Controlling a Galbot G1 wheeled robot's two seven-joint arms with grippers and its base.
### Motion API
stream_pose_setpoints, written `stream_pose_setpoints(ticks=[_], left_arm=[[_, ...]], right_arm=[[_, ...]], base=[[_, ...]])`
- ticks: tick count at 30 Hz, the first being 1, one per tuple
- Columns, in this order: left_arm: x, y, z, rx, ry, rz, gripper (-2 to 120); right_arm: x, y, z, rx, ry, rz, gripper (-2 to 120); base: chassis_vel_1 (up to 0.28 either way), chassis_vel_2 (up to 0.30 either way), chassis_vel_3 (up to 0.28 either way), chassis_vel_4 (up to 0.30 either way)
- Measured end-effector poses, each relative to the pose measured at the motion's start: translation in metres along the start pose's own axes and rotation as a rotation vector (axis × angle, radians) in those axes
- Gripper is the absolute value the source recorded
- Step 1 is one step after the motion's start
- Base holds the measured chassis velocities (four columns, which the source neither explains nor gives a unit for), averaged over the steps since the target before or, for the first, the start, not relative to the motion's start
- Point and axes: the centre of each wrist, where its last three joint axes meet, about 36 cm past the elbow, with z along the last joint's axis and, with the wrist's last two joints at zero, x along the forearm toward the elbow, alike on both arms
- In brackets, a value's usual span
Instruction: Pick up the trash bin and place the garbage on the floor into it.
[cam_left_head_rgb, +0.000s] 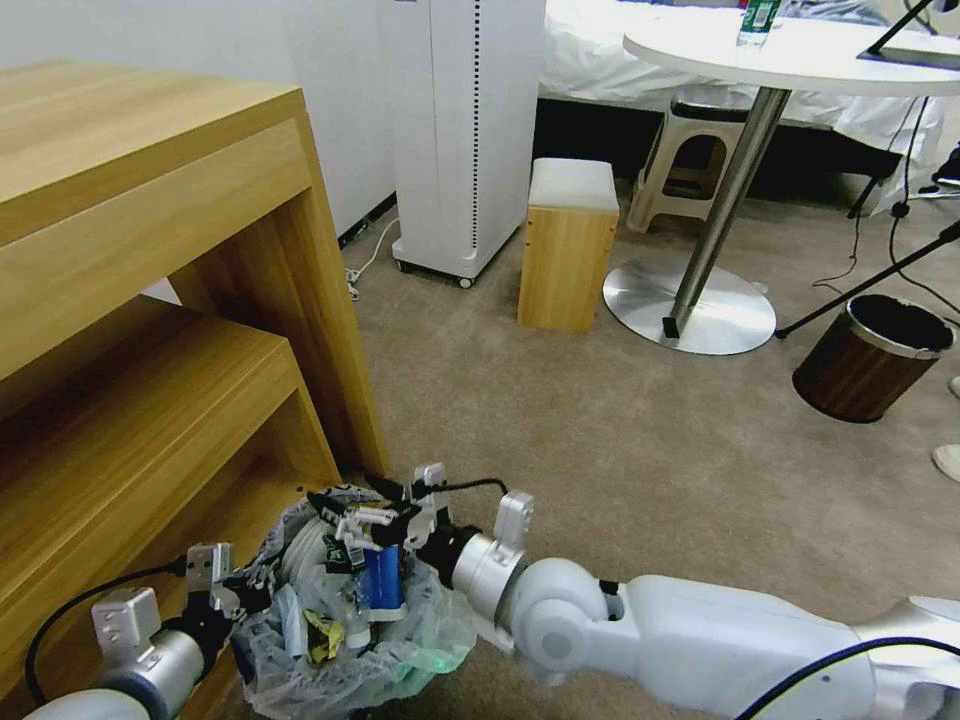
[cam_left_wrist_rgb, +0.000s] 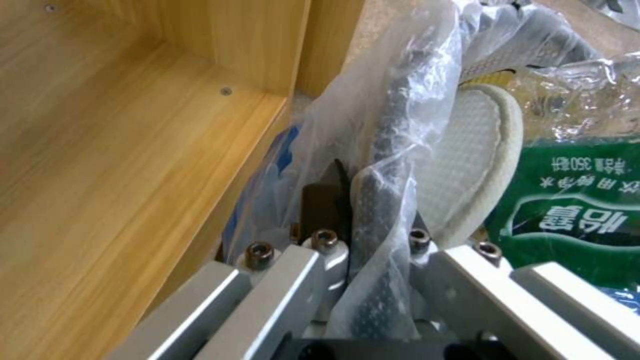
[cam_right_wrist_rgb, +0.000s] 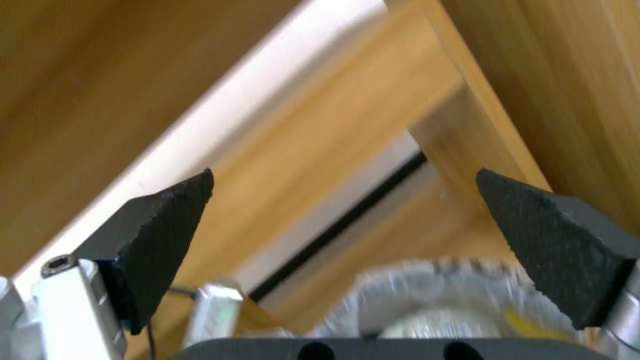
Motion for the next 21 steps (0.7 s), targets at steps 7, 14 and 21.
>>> stream_pose_setpoints(ticks=[7,14,21], left_arm=[[-0.002,0.000,0.004,0.034,0.036,-0.014,1],[-0.018,0.007,0.006,0.088,0.088,-0.014,1],[-0.029,0.011,0.003,0.118,0.118,-0.002,1]], right_arm=[[0.004,0.004,-0.040,0.033,-0.126,-0.021,100],[0.012,-0.020,-0.078,0.071,-0.254,0.065,100],[0.018,-0.041,-0.103,0.109,-0.329,0.132,100]], base=[[0.000,0.000,0.000,0.000],[0.000,0.000,0.000,0.000],[0.000,0.000,0.000,0.000]])
